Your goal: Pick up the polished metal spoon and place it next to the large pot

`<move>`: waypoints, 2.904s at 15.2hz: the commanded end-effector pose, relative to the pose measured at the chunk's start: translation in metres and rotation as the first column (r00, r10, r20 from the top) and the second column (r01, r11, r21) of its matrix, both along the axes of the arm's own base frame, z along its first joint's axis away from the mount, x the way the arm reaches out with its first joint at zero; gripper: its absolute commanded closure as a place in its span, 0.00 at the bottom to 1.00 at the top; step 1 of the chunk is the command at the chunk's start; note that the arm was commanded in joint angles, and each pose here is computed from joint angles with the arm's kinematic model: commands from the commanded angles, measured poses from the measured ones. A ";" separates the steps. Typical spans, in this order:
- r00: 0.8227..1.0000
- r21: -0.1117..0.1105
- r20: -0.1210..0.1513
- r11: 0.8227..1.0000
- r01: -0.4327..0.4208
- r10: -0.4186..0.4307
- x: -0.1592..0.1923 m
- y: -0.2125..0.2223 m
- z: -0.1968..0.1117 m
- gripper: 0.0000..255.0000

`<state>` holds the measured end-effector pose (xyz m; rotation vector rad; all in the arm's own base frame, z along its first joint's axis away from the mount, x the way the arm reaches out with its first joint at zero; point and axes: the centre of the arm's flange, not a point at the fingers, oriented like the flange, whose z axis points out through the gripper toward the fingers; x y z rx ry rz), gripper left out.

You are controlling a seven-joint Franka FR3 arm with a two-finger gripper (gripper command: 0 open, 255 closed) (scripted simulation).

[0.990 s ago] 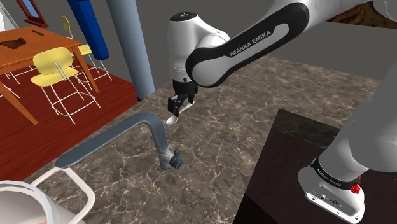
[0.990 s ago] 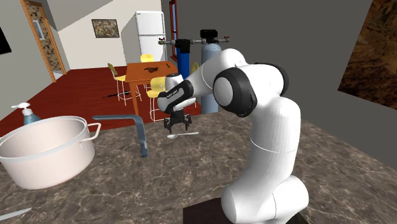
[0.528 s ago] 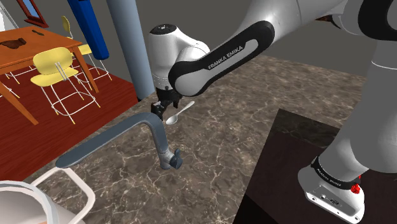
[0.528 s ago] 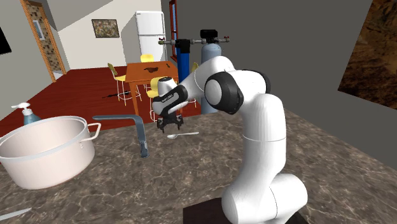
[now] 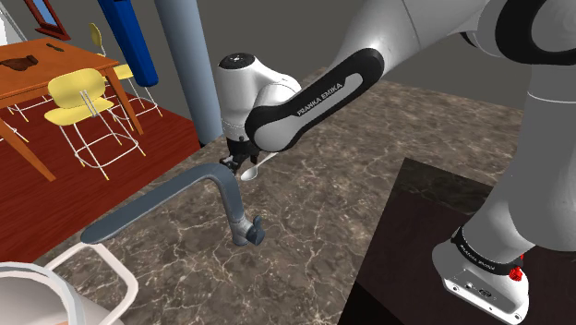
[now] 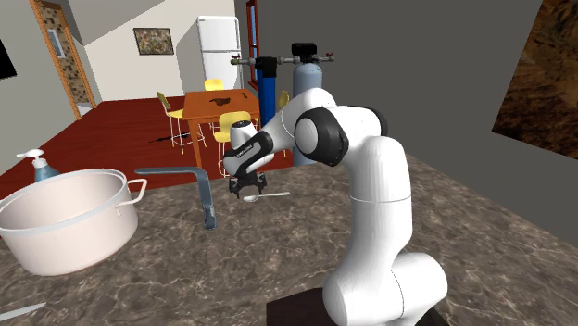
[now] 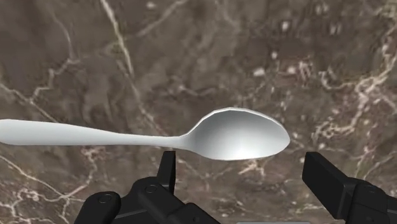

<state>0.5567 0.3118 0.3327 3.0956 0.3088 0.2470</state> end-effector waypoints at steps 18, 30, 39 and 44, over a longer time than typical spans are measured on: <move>1.000 0.000 0.000 1.000 0.000 0.000 0.000 -0.001 0.015 1.00; 1.000 0.000 0.000 1.000 0.000 0.000 0.000 -0.001 0.079 1.00; 1.000 0.000 0.000 1.000 0.000 0.000 0.000 -0.001 0.126 1.00; 1.000 0.000 0.000 1.000 0.000 0.000 0.000 -0.001 0.152 1.00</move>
